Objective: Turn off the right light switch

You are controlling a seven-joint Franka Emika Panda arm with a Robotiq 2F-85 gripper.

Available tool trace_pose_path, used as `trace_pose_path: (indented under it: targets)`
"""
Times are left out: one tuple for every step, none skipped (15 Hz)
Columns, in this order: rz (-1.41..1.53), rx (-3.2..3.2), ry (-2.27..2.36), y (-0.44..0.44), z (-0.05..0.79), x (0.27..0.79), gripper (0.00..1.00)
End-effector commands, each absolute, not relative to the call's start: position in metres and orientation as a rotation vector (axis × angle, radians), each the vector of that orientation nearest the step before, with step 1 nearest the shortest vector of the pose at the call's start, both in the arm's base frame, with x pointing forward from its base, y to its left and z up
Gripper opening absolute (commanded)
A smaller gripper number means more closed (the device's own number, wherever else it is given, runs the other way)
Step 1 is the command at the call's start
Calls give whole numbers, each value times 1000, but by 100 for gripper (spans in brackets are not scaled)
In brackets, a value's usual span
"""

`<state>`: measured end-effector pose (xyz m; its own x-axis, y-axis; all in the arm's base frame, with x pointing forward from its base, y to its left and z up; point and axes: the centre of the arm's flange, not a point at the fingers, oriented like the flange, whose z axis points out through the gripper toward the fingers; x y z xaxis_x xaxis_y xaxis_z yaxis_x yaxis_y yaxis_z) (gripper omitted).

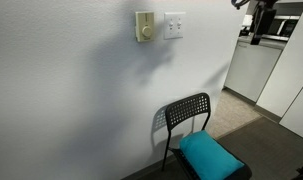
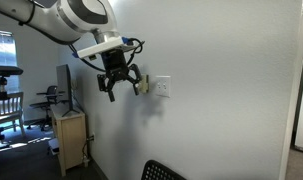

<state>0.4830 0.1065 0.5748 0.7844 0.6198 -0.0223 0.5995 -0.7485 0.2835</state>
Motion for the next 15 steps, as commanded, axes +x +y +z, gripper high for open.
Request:
trace_pose_path:
  targets:
    - [202, 2645, 1208, 114, 572, 531, 100]
    - [221, 2603, 1282, 118, 572, 540, 100]
    - [224, 2557, 1351, 124, 574, 549, 100]
    - [218, 2512, 1423, 129, 575, 556, 100]
    - [186, 2470, 1492, 133, 577, 559, 100]
    - [206, 2530, 1370, 128, 569, 537, 100]
    - [203, 2503, 1417, 131, 570, 543, 100]
    - [203, 2491, 1440, 134, 570, 547, 100]
    - [203, 2484, 1451, 135, 570, 549, 100]
    - [203, 2481, 1455, 135, 570, 550, 100]
    - [192, 2464, 1475, 134, 568, 548, 100]
    - [204, 2450, 1494, 136, 567, 549, 100]
    - [240, 2417, 1515, 138, 569, 552, 100]
    - [273, 2391, 1532, 141, 571, 556, 100]
    - [311, 2369, 1553, 144, 573, 563, 100]
